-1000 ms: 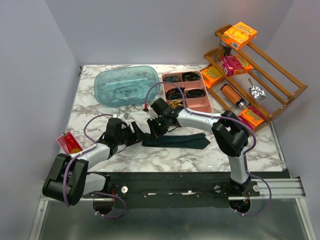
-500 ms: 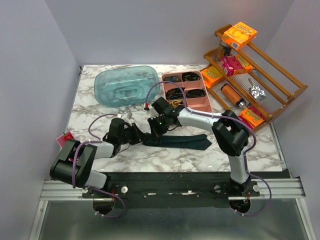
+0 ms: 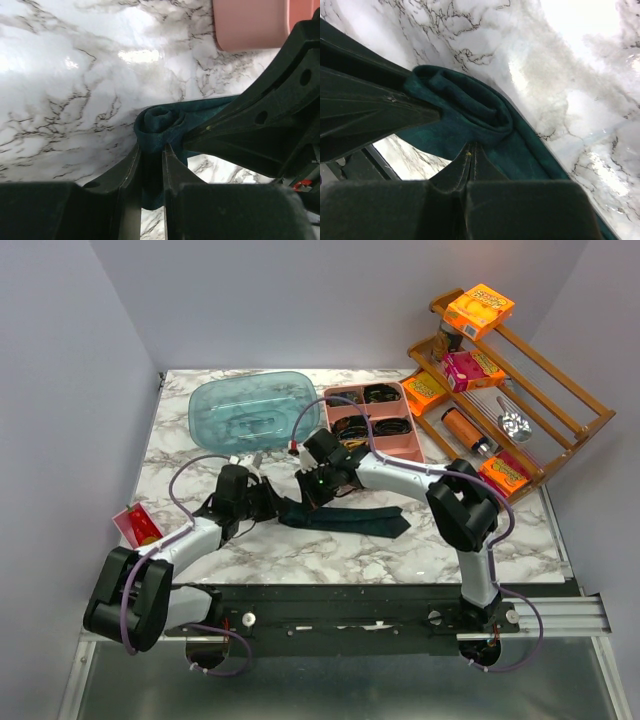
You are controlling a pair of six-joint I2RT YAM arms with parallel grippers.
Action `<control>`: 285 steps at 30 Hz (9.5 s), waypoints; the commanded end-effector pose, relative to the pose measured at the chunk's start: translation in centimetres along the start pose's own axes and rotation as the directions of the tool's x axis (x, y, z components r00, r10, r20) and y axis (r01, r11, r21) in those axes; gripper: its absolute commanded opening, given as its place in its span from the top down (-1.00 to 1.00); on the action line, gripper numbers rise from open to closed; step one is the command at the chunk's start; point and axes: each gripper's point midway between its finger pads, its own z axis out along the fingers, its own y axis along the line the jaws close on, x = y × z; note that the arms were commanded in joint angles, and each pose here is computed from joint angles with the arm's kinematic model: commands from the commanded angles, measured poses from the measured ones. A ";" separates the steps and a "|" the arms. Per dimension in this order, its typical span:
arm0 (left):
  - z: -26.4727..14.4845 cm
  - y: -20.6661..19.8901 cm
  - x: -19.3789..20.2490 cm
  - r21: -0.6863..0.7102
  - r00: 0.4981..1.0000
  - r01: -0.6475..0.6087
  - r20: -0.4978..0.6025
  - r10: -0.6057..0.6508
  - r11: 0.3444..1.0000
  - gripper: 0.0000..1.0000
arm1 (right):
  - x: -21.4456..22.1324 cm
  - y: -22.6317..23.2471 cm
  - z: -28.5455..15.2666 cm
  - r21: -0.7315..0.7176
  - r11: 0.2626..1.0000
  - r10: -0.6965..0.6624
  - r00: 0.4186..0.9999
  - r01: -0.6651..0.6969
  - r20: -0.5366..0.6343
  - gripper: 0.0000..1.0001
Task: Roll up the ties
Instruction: Roll the tie at the center of the board.
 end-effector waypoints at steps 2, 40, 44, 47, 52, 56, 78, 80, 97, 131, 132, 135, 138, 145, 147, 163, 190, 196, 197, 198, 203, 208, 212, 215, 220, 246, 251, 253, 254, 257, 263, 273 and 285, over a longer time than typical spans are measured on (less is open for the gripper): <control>-1.1 1.3 -0.6 -0.166 0.997 -0.076 -0.026 0.073 0.983 1.00 | -1.0 -0.4 -0.3 0.020 1.000 -0.014 1.000 0.014 0.004 0.92; -1.5 -0.3 -2.2 -0.451 0.959 -0.276 -0.070 0.275 0.849 1.00 | -0.2 1.4 2.8 -0.082 0.996 0.031 0.998 -0.035 -0.056 0.92; -1.3 -0.9 -2.0 -0.469 0.948 -0.311 -0.089 0.306 0.827 1.00 | -0.4 1.8 3.0 -0.099 0.994 0.035 0.998 -0.041 -0.058 0.92; -1.2 -1.0 -1.9 -0.474 0.943 -0.324 -0.094 0.318 0.819 1.00 | -0.4 1.8 3.4 -0.102 0.994 0.040 0.997 -0.047 -0.062 0.92; -1.4 -1.0 -1.9 -0.488 0.935 -0.348 -0.117 0.335 0.801 1.00 | -0.3 1.7 3.5 -0.100 0.994 0.045 0.997 -0.051 -0.065 0.92; -2.1 -0.4 -2.4 -0.533 0.925 -0.371 -0.141 0.353 0.761 1.00 | -0.6 1.3 2.6 -0.064 0.997 0.035 0.999 -0.037 -0.040 0.92; -3.6 1.7 -1.6 -0.693 0.823 -0.555 -0.379 0.422 0.460 1.00 | -1.9 -5.0 -3.7 0.080 0.989 0.120 0.990 -0.126 0.075 0.92; -3.2 1.7 -0.9 -0.689 0.805 -0.582 -0.413 0.425 0.433 1.00 | -1.7 -5.1 -3.7 0.082 0.988 0.122 0.990 -0.127 0.071 0.92; 1.3 -0.4 2.5 -0.638 0.758 -0.645 -0.464 0.459 0.420 0.89 | -0.6 -5.7 -3.1 0.090 0.986 0.138 0.989 -0.142 0.049 0.92; -2.3 -3.8 -2.7 -0.401 0.962 -0.254 -0.013 0.272 0.880 -0.51 | -2.2 -1.3 -5.2 -0.036 0.998 0.062 0.992 -0.059 0.108 0.91; -2.4 -3.2 -2.5 -0.397 0.965 -0.246 -0.016 0.261 0.884 -0.51 | -1.9 -1.5 -5.1 -0.024 0.997 0.069 0.992 -0.067 0.104 0.92; -2.7 -2.9 -2.9 -0.381 0.969 -0.227 0.002 0.246 0.896 -0.50 | -0.8 -3.4 -5.6 0.088 0.990 0.098 0.990 -0.107 0.100 0.92; -2.7 -2.7 -3.2 -0.389 0.966 -0.238 0.001 0.258 0.890 -0.50 | 0.8 -5.3 -6.9 0.193 0.971 0.118 0.986 -0.139 0.116 0.84; -1.8 -2.8 -3.7 -0.382 0.958 -0.267 -0.009 0.285 0.885 -0.50 | 5.0 -7.5 -9.5 0.282 0.924 0.220 0.963 -0.256 0.155 -0.26; -1.6 -2.8 -3.7 -0.379 0.957 -0.272 -0.012 0.289 0.884 -0.50 | 5.8 -7.9 -9.7 0.300 0.913 0.240 0.958 -0.278 0.158 -0.36; -2.0 -1.6 -3.0 -0.396 0.957 -0.271 -0.012 0.291 0.877 -0.50 | 8.6 -10.2 -7.1 0.296 0.864 0.391 0.913 -0.407 0.116 0.01; -1.8 -0.7 -2.9 -0.435 0.957 -0.270 -0.023 0.289 0.859 -0.50 | 10.9 -7.5 -9.8 0.228 0.894 0.385 0.921 -0.386 0.051 0.88; -1.7 -0.6 -2.9 -0.440 0.957 -0.270 -0.026 0.288 0.856 -0.50 | 13.6 -7.8 -8.1 0.219 0.889 0.413 0.911 -0.401 -0.010 0.86; -1.6 -0.5 -2.9 -0.443 0.957 -0.271 -0.027 0.290 0.854 -0.50 | 13.9 -7.6 -7.9 0.209 0.892 0.415 0.909 -0.402 -0.023 0.86; -1.7 -0.4 -2.9 -0.445 0.957 -0.272 -0.028 0.290 0.853 -0.50 | 14.3 -7.6 -7.7 0.210 0.891 0.419 0.907 -0.403 -0.034 0.84; -1.8 -0.3 -3.0 -0.458 0.956 -0.270 -0.026 0.291 0.847 -0.50 | 13.6 -8.0 -8.5 0.236 0.896 0.385 0.923 -0.376 0.007 0.01; -1.9 0.1 -2.8 -0.468 0.958 -0.265 -0.029 0.285 0.843 -0.50 | 11.1 -7.7 -10.3 0.256 0.912 0.313 0.947 -0.321 0.075 -0.46; -1.8 0.3 -2.6 -0.465 0.962 -0.252 -0.030 0.270 0.848 -0.50 | 10.3 -7.3 -10.3 0.308 0.915 0.253 0.965 -0.261 0.066 -0.45; -1.6 0.7 -2.8 -0.461 0.967 -0.235 -0.027 0.252 0.856 -0.50 | 10.4 -6.2 -9.6 0.318 0.927 0.197 0.980 -0.199 0.037 -0.14; -1.5 1.2 -2.9 -0.454 0.977 -0.202 -0.027 0.213 0.868 -0.50 | 11.7 -4.1 -7.0 0.260 0.957 0.149 0.987 -0.131 -0.054 0.71; -1.6 2.6 -3.1 -0.265 0.998 -0.035 0.040 0.047 0.963 -0.53 | 7.9 -2.7 -7.4 0.234 0.972 -0.005 0.999 0.015 -0.045 0.79; -2.2 3.1 -3.6 -0.269 0.997 -0.003 0.067 0.022 0.963 -0.54 | 2.8 1.5 -7.6 0.065 0.995 -0.078 0.995 0.074 0.060 0.79; -2.4 3.3 -3.5 -0.255 0.998 0.015 0.070 0.003 0.967 -0.54 | 1.9 2.2 -7.1 0.035 0.996 -0.088 0.994 0.085 0.071 0.79; -2.5 3.0 -3.7 -0.238 0.997 0.023 0.083 -0.003 0.971 -0.54 | 1.1 2.8 -6.8 0.006 0.996 -0.089 0.993 0.089 0.073 0.79; -2.9 2.3 -3.9 -0.173 0.994 0.043 0.110 -0.024 0.984 -0.54 | -0.3 4.0 -5.8 -0.039 0.993 -0.110 0.990 0.114 0.085 0.79; -3.8 1.6 -4.1 -0.070 0.987 0.071 0.149 -0.060 0.995 -0.55 | -2.2 5.8 -2.9 -0.092 0.987 -0.128 0.989 0.135 0.076 0.79; -3.7 0.4 -3.0 0.058 0.986 0.082 0.144 -0.089 0.995 -0.55 | -0.6 4.4 -0.4 -0.068 0.991 -0.113 0.993 0.114 0.015 0.80; -3.1 0.5 -0.8 0.112 0.992 0.081 0.090 -0.091 0.990 -0.47 | 3.6 1.5 1.1 0.009 0.997 -0.074 0.996 0.075 -0.056 0.81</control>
